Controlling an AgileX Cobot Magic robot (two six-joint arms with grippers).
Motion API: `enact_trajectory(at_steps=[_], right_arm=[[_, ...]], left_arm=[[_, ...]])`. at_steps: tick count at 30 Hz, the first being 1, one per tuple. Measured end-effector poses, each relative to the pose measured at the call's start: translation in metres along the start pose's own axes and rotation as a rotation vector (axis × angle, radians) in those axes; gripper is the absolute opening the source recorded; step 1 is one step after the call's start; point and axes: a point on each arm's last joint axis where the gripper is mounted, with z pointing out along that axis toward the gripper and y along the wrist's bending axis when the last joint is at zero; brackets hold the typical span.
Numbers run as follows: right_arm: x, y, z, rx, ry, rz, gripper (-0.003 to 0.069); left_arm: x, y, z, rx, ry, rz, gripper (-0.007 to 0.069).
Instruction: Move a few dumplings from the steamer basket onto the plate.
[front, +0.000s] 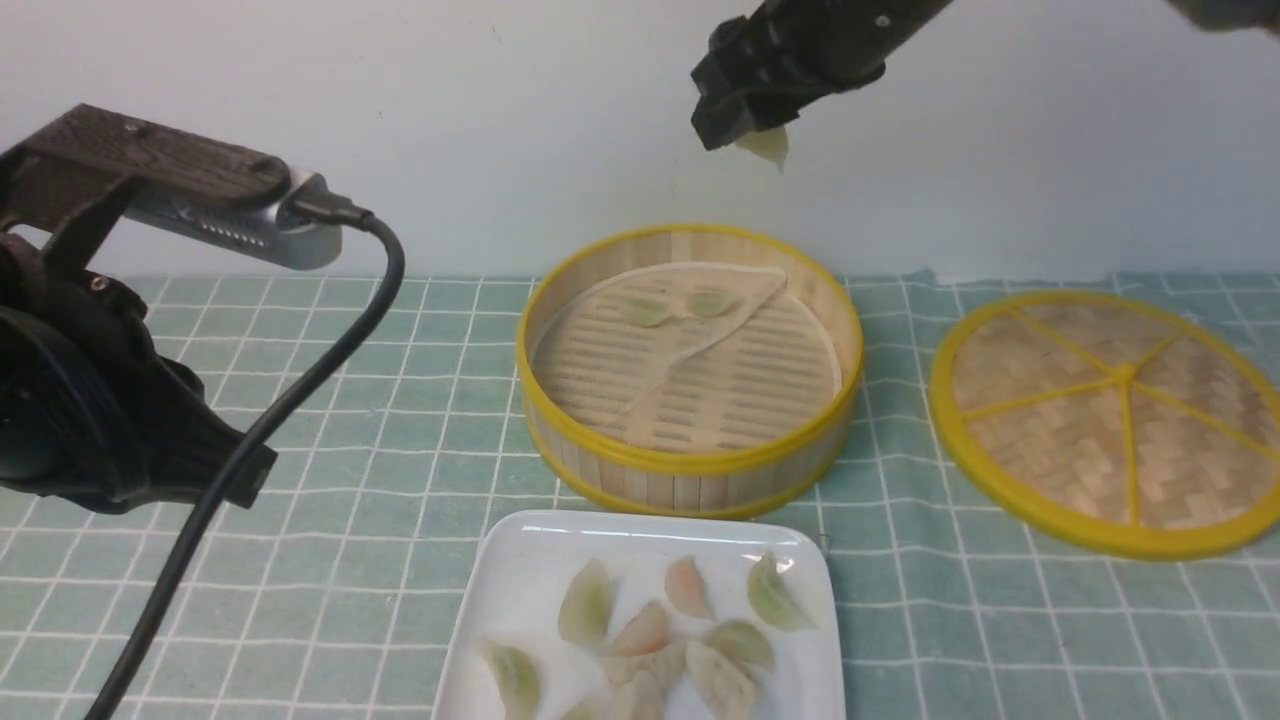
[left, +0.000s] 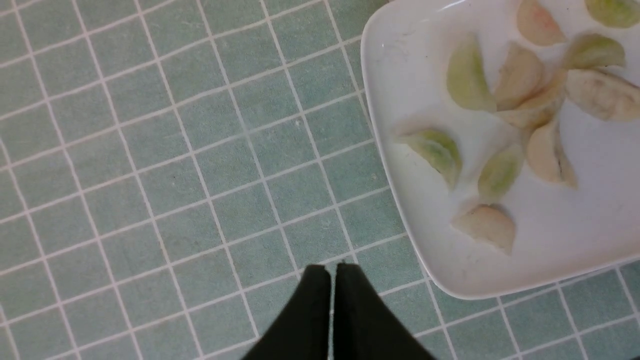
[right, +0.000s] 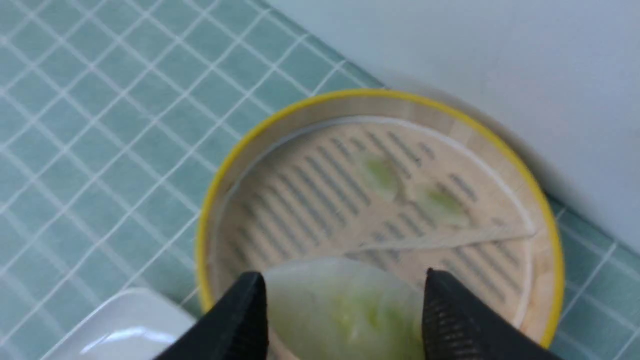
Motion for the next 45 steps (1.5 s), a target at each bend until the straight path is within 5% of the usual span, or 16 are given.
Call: enact_trajectory(at_steps=[7, 14, 24, 34, 40, 43, 45], right_arm=[[0.085, 0.069, -0.001, -0.16, 0.256, -0.05, 0.0367], [0.149, 0.087, 0.069, -0.172, 0.398, 0.049, 0.0367], [0.161, 0.081, 0.13, -0.142, 0.381, 0.166, 0.038], [0.132, 0.086, 0.095, -0.161, 0.367, 0.129, 0.0464], [0.095, 0.092, -0.017, -0.127, 0.152, 0.085, 0.0249], [0.096, 0.09, -0.104, -0.034, -0.042, 0.069, 0.0062], [0.104, 0.088, -0.144, 0.015, -0.149, 0.074, 0.0018]], left_arm=[[0.0, -0.002, 0.0, 0.026, -0.001, -0.008, -0.0006], [0.0, -0.011, -0.001, 0.125, -0.007, 0.015, -0.0006], [-0.001, -0.014, -0.001, 0.158, -0.015, 0.067, -0.0006], [-0.001, -0.014, -0.001, 0.158, -0.016, 0.085, -0.0006], [-0.001, -0.014, -0.001, 0.158, -0.016, 0.086, -0.0006], [-0.001, -0.014, -0.001, 0.158, -0.016, 0.088, -0.0006], [-0.001, -0.014, -0.002, 0.16, -0.017, 0.088, -0.0006]])
